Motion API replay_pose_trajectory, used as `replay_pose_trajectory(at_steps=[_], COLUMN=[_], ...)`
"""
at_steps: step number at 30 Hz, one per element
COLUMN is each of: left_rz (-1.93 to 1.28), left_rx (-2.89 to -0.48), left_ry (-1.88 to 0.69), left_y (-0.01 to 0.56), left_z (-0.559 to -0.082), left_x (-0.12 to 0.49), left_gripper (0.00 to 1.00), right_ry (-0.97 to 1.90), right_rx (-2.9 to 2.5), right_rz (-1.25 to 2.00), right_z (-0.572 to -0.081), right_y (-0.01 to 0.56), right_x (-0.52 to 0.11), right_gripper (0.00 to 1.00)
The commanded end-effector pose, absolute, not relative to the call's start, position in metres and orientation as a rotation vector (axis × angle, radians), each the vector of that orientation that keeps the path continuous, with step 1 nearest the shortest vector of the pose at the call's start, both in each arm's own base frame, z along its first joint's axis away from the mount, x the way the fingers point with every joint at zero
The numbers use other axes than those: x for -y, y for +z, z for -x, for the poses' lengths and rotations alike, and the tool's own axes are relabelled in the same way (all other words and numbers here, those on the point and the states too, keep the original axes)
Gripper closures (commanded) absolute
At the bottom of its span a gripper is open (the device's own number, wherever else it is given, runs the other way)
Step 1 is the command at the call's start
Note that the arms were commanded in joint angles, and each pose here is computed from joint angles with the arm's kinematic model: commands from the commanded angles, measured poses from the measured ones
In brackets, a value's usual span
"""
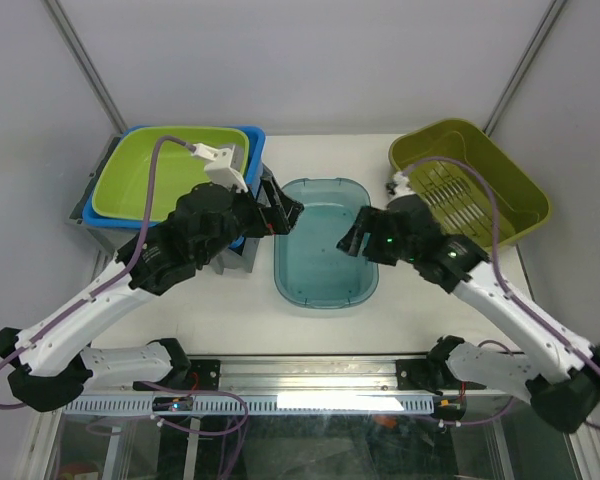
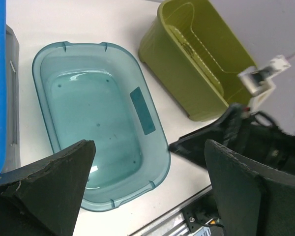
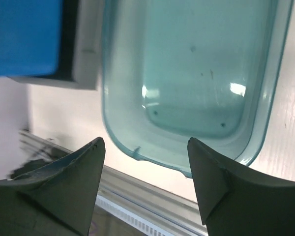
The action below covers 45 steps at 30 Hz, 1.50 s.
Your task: Turn the large container upside down
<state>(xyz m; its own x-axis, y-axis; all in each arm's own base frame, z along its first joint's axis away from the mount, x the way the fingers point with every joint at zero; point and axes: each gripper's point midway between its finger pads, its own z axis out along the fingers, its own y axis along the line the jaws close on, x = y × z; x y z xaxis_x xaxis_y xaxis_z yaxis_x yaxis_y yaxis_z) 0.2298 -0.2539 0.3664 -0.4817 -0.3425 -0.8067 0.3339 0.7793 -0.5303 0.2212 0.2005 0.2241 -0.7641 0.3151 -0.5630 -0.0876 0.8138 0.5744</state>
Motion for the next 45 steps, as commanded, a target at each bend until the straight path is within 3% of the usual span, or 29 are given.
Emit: replay_pose_trajectory(at_steps=[1, 8, 18, 20, 26, 28, 32, 36, 45], left_rz=[0.001, 0.108, 0.147, 0.141, 0.137, 0.138, 0.132, 0.130, 0.121], left_rx=[-1.842, -1.802, -1.792, -1.795, -1.787, -1.786, -1.793, -1.795, -1.815], left_ry=[-0.827, -0.708, -0.652, -0.652, -0.650, -0.647, -0.649, -0.654, -0.661], left_y=[0.400, 0.417, 0.420, 0.418, 0.418, 0.417, 0.414, 0.413, 0.408], left_z=[-0.233, -0.231, -0.220, -0.219, -0.216, -0.216, -0.216, -0.214, -0.217], left_x=[0.252, 0.207, 0.176, 0.176, 0.171, 0.170, 0.172, 0.171, 0.180], left_gripper=[0.01, 0.01, 0.01, 0.01, 0.01, 0.01, 0.01, 0.01, 0.01], right_ry=[0.431, 0.477, 0.367, 0.314, 0.273, 0.268, 0.266, 0.458, 1.425], right_rx=[-2.423, -2.407, -2.442, -2.453, -2.455, -2.447, -2.436, -2.393, -2.018], right_rz=[-0.023, 0.094, 0.138, 0.124, 0.068, 0.066, 0.040, 0.014, -0.058], right_z=[-0.219, -0.206, -0.225, -0.230, -0.234, -0.235, -0.241, -0.244, -0.235], right_y=[0.186, 0.175, 0.134, 0.123, 0.114, 0.118, 0.137, 0.181, 0.314], right_x=[-0.223, -0.327, -0.398, -0.400, -0.397, -0.394, -0.378, -0.365, -0.329], right_gripper=[0.28, 0.25, 0.24, 0.30, 0.65, 0.71, 1.00, 1.00, 1.00])
